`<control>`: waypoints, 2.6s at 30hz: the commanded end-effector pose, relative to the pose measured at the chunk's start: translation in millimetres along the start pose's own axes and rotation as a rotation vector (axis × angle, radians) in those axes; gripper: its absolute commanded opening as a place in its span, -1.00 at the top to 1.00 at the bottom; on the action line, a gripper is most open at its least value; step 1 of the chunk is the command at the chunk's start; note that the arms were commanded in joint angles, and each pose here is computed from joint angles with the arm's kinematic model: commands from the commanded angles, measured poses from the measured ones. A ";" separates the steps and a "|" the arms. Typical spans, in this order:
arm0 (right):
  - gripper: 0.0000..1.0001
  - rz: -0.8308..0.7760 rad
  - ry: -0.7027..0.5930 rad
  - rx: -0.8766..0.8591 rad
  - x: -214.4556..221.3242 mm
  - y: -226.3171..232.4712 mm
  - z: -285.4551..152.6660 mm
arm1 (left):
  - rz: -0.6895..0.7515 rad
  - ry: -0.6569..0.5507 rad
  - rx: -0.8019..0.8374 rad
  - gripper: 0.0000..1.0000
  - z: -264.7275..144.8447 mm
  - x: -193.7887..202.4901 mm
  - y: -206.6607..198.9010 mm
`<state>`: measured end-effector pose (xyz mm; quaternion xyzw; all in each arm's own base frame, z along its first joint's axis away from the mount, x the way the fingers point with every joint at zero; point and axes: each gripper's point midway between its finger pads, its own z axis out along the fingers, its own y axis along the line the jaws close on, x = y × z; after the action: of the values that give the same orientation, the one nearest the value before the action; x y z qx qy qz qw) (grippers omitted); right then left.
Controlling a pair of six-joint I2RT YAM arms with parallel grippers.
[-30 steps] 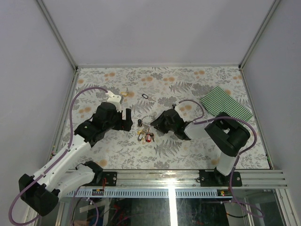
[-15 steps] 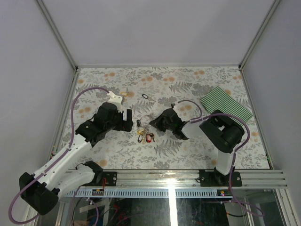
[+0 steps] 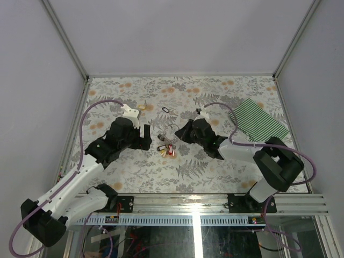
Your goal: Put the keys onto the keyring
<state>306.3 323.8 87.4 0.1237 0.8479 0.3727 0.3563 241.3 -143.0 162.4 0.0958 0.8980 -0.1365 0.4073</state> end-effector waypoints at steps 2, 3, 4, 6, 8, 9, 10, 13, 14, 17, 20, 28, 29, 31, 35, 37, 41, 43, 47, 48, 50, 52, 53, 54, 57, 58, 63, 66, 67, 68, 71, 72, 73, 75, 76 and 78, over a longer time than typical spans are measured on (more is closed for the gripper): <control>1.00 -0.281 -0.067 -0.062 -32.3 30.7 -35.4 | -0.026 -0.116 0.031 -0.79 -15.5 -24.7 -6.7; 1.00 -0.333 -0.064 -0.051 -34.9 30.0 -43.6 | -0.031 -0.132 0.036 -0.79 -18.5 -28.1 -7.4; 1.00 -0.384 -0.067 -0.045 -38.9 30.1 -51.9 | -0.036 -0.156 0.042 -0.80 -22.8 -33.3 -8.5; 1.00 -0.487 -0.092 -0.036 -51.0 31.7 -71.8 | -0.051 -0.206 0.056 -0.82 -31.6 -43.5 -10.5; 1.00 -0.570 -0.115 -0.034 -62.2 34.9 -93.7 | -0.058 -0.263 0.077 -0.85 -41.4 -56.2 -13.9; 1.00 -0.609 -0.129 -0.041 -67.5 38.1 -105.1 | -0.058 -0.283 0.089 -0.86 -45.9 -61.1 -15.9; 1.00 -0.643 -0.142 -0.046 -73.0 41.0 -116.5 | -0.058 -0.307 0.101 -0.87 -50.6 -67.0 -17.8; 1.00 -0.744 -0.191 -0.098 -88.3 57.1 -154.2 | -0.048 -0.370 0.151 -0.87 -63.9 -84.0 -26.9; 1.00 -0.781 -0.206 -0.123 -91.7 62.5 -165.4 | -0.046 -0.389 0.166 -0.87 -68.2 -89.7 -30.0; 1.00 -0.875 -0.255 -0.191 -101.9 78.7 -198.1 | -0.041 -0.434 0.215 -0.87 -79.2 -105.9 -40.0; 1.00 -0.956 -0.247 -0.250 -106.8 96.0 -229.1 | -0.030 -0.462 0.280 -0.87 -89.1 -119.8 -53.4; 1.00 -1.122 -0.143 -0.360 -103.5 120.1 -288.6 | 0.053 -0.553 0.489 -0.87 -120.1 -144.7 -91.2; 1.00 -1.131 -0.140 -0.377 -103.3 123.3 -294.3 | 0.078 -0.568 0.526 -0.87 -126.2 -146.6 -97.5; 1.00 -1.146 -0.121 -0.417 -100.2 129.9 -303.5 | 0.118 -0.587 0.607 -0.87 -139.2 -149.9 -110.9; 1.00 -1.159 -0.062 -0.545 -87.2 148.8 -320.6 | 0.170 -0.621 0.783 -0.86 -169.7 -153.0 -140.8; 1.00 -1.149 -0.060 -0.613 -84.7 161.8 -331.1 | 0.191 -0.648 0.850 -0.86 -185.2 -152.5 -152.9; 1.00 -1.118 -0.076 -0.727 -83.8 186.5 -349.5 | 0.220 -0.718 0.922 -0.84 -207.5 -152.6 -164.0; 1.00 -1.103 -0.075 -0.798 -82.4 201.1 -359.0 | 0.256 -0.733 0.984 -0.76 -218.2 -153.4 -173.2; 1.00 -1.086 -0.094 -0.836 -85.0 212.0 -364.1 | 0.285 -0.727 1.063 -0.69 -227.5 -154.0 -185.5; 1.00 -1.085 -0.094 -0.840 -85.1 213.3 -363.5 | 0.287 -0.731 1.070 -0.69 -228.4 -155.2 -187.1; 1.00 -1.084 -0.098 -0.852 -85.1 215.8 -363.3 | 0.290 -0.724 1.079 -0.71 -225.7 -155.9 -190.3; 1.00 -1.078 -0.092 -0.859 -84.0 217.1 -361.1 | 0.297 -0.713 1.102 -0.73 -224.5 -156.0 -195.2; 1.00 -1.076 -0.090 -0.863 -83.6 218.1 -360.3 | 0.298 -0.708 1.114 -0.74 -224.4 -156.0 -197.8; 1.00 -1.073 -0.091 -0.866 -83.7 219.0 -359.4 | 0.300 -0.705 1.130 -0.74 -225.3 -155.8 -200.8; 1.00 -1.062 -0.103 -0.873 -84.9 221.9 -357.0 | 0.306 -0.693 1.171 -0.72 -227.7 -153.1 -210.2; 1.00 -1.058 -0.109 -0.872 -85.9 222.7 -356.3 | 0.307 -0.688 1.181 -0.70 -227.9 -151.8 -213.1; 1.00 -1.045 -0.110 -0.864 -86.5 223.2 -349.9 | 0.295 -0.671 1.205 -0.52 -227.4 -147.3 -222.5; 1.00 -1.041 -0.107 -0.865 -85.3 222.6 -347.3 | 0.289 -0.672 1.213 -0.43 -228.3 -148.0 -225.8; 1.00 -1.038 -0.105 -0.863 -85.2 222.2 -346.0 | 0.287 -0.670 1.215 -0.40 -227.8 -148.3 -227.2; 1.00 -1.036 -0.105 -0.865 -84.8 222.4 -345.3 | 0.286 -0.672 1.216 -0.35 -228.3 -149.4 -228.4; 1.00 -1.030 -0.104 -0.875 -83.6 223.2 -345.1 | 0.281 -0.662 1.212 -0.15 -223.4 -150.6 -233.3; 1.00 -1.029 -0.100 -0.879 -82.6 223.1 -345.2 | 0.279 -0.661 1.214 -0.07 -222.9 -150.8 -234.8; 1.00 -1.029 -0.097 -0.880 -82.0 223.0 -345.0 | 0.277 -0.661 1.215 0.03 -222.1 -151.7 -236.3; 1.00 -1.029 -0.095 -0.879 -81.3 221.8 -344.5 | 0.273 -0.657 1.217 0.24 -221.0 -152.4 -239.1; 1.00 -1.030 -0.094 -0.879 -80.8 221.0 -344.4 | 0.273 -0.654 1.218 0.37 -220.3 -152.2 -240.3; 1.00 -1.031 -0.098 -0.877 -80.6 219.7 -344.8 | 0.271 -0.651 1.218 0.66 -219.6 -152.3 -242.0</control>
<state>116.0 248.5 427.1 -0.4362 0.5879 0.4444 0.5163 119.7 -311.2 424.8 0.3781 0.5120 -0.5786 0.5101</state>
